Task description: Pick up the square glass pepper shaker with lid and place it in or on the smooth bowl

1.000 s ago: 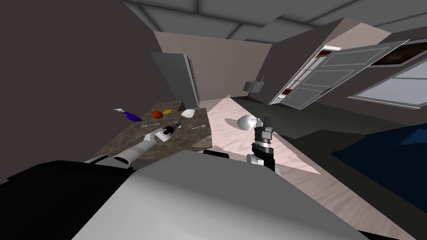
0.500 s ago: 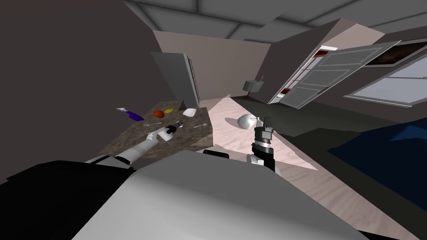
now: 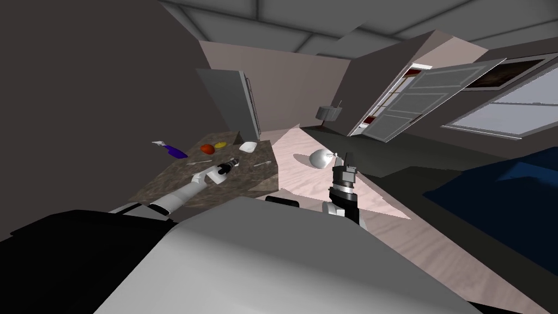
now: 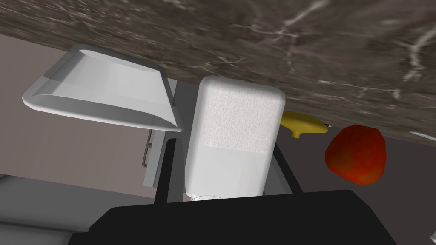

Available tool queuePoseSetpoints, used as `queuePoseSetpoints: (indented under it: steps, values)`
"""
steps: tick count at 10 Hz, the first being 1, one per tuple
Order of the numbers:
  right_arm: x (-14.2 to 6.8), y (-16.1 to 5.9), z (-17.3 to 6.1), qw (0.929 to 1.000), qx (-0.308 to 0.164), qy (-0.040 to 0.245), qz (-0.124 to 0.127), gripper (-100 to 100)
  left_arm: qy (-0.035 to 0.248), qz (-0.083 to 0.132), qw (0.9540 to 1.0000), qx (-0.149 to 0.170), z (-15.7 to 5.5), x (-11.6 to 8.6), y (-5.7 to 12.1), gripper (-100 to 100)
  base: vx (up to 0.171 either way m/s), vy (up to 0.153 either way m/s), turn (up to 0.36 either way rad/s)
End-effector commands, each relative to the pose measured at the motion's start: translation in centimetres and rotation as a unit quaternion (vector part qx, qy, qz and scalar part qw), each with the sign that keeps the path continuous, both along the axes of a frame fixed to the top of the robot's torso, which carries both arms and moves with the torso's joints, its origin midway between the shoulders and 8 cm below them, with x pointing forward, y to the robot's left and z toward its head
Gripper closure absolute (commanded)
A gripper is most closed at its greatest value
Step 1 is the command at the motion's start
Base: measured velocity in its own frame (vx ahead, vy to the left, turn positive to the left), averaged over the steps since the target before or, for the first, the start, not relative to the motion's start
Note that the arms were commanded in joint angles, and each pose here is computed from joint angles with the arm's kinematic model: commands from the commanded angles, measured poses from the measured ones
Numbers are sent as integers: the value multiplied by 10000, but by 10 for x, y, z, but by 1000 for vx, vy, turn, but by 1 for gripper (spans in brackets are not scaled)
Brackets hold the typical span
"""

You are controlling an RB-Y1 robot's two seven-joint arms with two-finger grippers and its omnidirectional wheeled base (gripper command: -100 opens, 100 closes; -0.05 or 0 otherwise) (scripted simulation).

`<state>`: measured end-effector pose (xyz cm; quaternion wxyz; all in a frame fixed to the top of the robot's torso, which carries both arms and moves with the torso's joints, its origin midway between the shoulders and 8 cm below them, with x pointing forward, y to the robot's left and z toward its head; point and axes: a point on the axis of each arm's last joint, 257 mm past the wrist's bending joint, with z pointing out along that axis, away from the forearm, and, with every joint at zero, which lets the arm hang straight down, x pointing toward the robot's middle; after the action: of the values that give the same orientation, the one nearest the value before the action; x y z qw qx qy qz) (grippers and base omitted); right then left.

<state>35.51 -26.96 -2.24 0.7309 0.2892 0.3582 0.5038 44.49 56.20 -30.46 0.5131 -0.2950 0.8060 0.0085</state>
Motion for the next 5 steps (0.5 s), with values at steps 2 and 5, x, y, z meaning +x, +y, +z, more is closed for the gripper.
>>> queuePoseSetpoints:
  steps: [2,5]
  values:
    - [0,0,0,10000,0,0,0,0,74,176,9998,26,9,-5,21,100,42,-3,-145]
    - [0,0,0,10000,0,0,0,0,169,405,9990,58,22,-14,46,100,30,3,-123]
